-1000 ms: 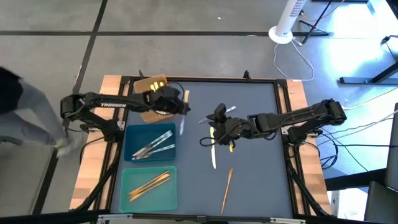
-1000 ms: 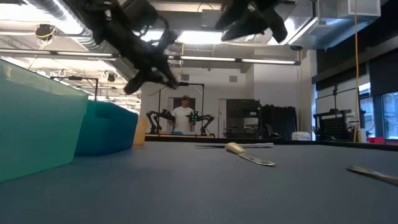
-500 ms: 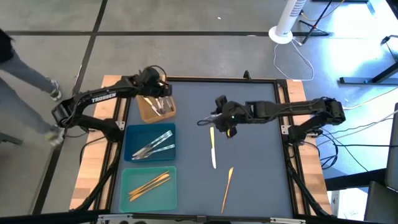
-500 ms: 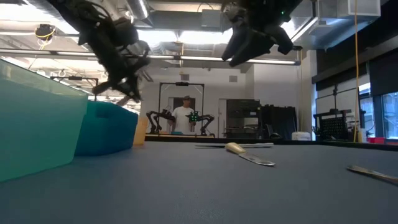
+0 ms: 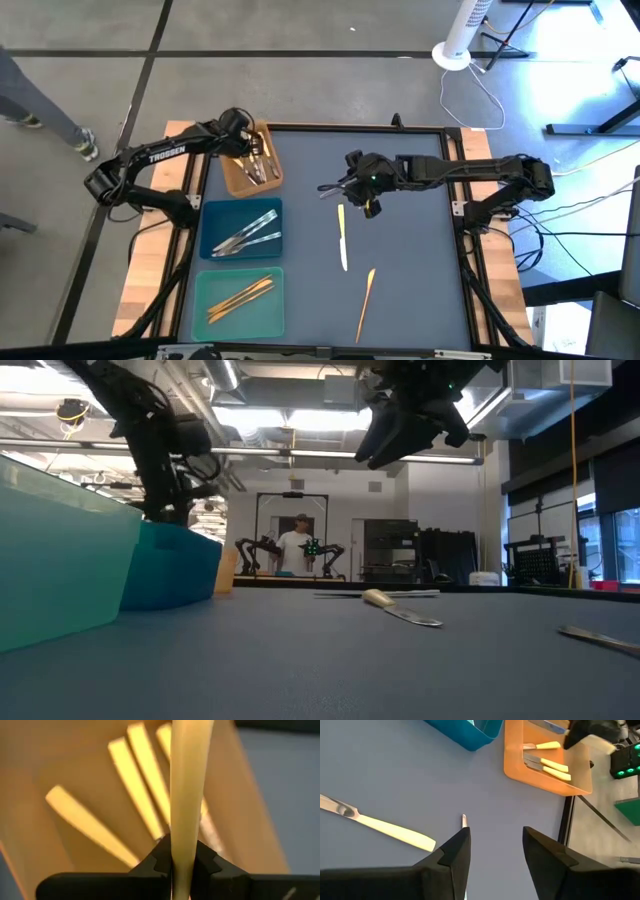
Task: Sort silverware by color (type)
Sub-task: Put the yellow knife into the orange bin
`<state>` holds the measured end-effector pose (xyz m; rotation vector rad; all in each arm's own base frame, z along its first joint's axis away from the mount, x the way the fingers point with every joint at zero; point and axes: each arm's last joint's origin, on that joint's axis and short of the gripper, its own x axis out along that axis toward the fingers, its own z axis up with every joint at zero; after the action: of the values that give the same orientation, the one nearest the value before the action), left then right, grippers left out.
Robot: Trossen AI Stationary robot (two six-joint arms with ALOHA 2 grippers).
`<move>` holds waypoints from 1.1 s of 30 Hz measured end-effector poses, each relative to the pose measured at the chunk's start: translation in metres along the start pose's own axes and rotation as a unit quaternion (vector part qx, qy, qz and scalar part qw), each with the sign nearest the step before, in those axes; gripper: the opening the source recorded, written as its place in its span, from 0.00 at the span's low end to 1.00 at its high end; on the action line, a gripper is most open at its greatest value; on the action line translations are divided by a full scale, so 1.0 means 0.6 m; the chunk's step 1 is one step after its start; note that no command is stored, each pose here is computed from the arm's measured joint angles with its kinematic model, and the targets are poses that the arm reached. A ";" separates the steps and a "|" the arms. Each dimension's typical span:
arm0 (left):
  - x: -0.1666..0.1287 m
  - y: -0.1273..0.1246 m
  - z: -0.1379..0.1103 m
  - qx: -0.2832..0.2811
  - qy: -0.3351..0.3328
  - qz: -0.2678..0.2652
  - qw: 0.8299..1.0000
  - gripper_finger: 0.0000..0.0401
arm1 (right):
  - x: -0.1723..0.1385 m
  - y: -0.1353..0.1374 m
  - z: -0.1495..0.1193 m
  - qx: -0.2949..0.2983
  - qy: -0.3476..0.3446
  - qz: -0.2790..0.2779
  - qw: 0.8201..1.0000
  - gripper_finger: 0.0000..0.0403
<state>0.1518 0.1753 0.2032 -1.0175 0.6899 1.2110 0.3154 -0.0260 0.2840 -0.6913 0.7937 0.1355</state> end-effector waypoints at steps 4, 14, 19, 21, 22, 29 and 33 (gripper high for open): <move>0.017 0.017 -0.021 0.002 0.021 0.019 1.000 0.06 | 0.000 0.000 0.000 0.000 0.000 0.000 1.000 0.42; 0.043 0.041 -0.048 0.003 0.011 0.047 0.999 0.06 | 0.000 0.000 0.000 0.000 0.000 0.000 1.000 0.42; 0.044 0.042 -0.048 0.003 0.004 0.052 0.999 0.06 | 0.000 0.000 0.000 0.000 0.000 0.000 1.000 0.42; 0.044 0.042 -0.048 0.003 0.001 0.051 0.999 0.06 | 0.000 0.000 0.000 0.000 0.000 0.000 1.000 0.42; 0.044 0.042 -0.048 0.003 0.000 0.051 0.999 0.06 | 0.000 0.000 0.000 0.000 0.000 0.000 1.000 0.42; 0.044 0.042 -0.047 -0.019 -0.002 0.051 0.999 0.14 | 0.000 0.000 0.001 0.000 -0.002 -0.001 1.000 0.42; 0.044 0.042 -0.047 -0.020 -0.003 0.052 0.998 0.21 | 0.000 0.000 0.001 0.000 -0.003 -0.002 1.000 0.42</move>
<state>0.1366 0.1615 0.1617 -1.0208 0.7251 1.3217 0.3162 -0.0257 0.2844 -0.6928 0.7858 0.1336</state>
